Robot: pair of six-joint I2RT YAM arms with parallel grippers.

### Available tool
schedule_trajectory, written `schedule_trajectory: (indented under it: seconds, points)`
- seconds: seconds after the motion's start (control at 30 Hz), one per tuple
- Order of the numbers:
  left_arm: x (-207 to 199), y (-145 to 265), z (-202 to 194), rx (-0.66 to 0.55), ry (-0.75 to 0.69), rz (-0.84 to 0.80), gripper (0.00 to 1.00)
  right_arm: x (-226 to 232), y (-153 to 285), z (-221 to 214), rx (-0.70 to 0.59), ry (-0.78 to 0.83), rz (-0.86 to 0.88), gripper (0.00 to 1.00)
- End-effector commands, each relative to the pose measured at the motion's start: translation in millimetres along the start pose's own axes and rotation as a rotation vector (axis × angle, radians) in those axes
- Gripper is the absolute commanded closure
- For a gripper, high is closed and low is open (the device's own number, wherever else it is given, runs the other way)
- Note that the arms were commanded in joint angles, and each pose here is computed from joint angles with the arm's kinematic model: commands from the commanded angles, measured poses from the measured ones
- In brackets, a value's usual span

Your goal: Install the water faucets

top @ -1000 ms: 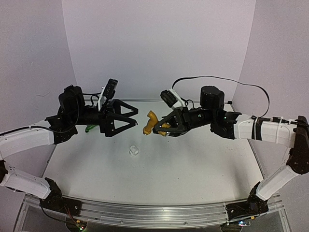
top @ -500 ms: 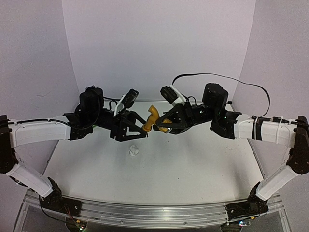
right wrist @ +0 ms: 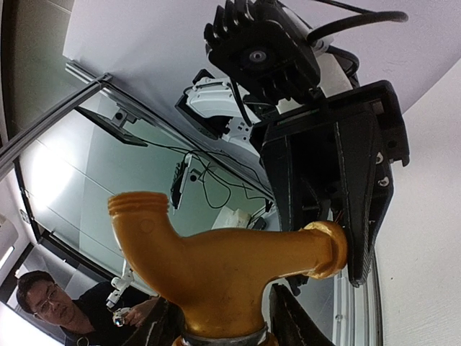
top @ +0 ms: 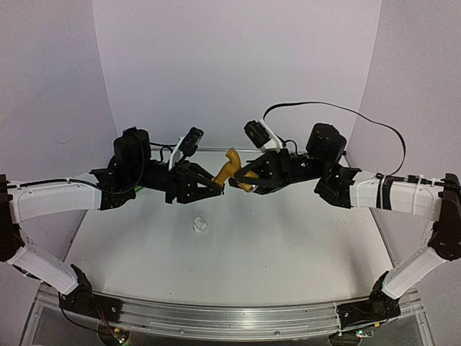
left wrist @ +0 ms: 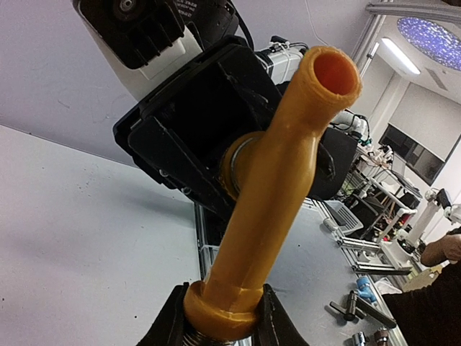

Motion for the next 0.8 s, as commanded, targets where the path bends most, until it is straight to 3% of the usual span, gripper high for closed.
schedule_trajectory:
  seconds: [0.0,0.03,0.13,0.2,0.33,0.5,0.63,0.77]
  points:
    - [-22.8,11.5,28.3,-0.119,-0.113,0.053,1.00,-2.8,5.7,-2.1,-0.058,0.078,-0.057,0.75]
    - [-21.0,12.8,26.6,-0.121,-0.104,0.070,1.00,-11.8,7.2,-6.9,-0.048,0.062,-0.118,0.58]
    - [-6.6,15.8,19.3,-0.100,-0.047,0.160,1.00,-35.6,20.3,-15.1,-0.013,0.136,-0.387,0.19]
    - [2.6,16.8,10.3,-0.055,0.007,0.215,1.00,-41.1,32.6,-18.7,-0.020,0.222,-0.518,0.03]
    - [14.3,21.2,-2.3,0.000,0.062,0.315,1.00,-43.1,59.9,-24.5,-0.108,0.299,-0.722,0.02]
    - [25.0,22.9,-10.9,0.092,0.135,0.401,1.00,-29.9,68.8,-20.4,-0.097,0.408,-0.781,0.02]
    - [26.7,22.8,-14.7,0.120,0.171,0.412,1.00,-37.7,63.5,-12.3,-0.036,0.373,-0.811,0.02]
    - [29.0,20.8,-19.6,0.147,0.204,0.409,1.00,-40.8,45.1,-10.0,0.041,0.344,-0.698,0.09]
Point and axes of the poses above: each gripper's point midway between its finger pads, its own y axis back along the fingers, its own x axis along the line the jaws close on, z = x × y, the point moved 5 cm from there along y, back along the fingers, and after that the axes turned 6 degrees about y, right-handed, at the moved point
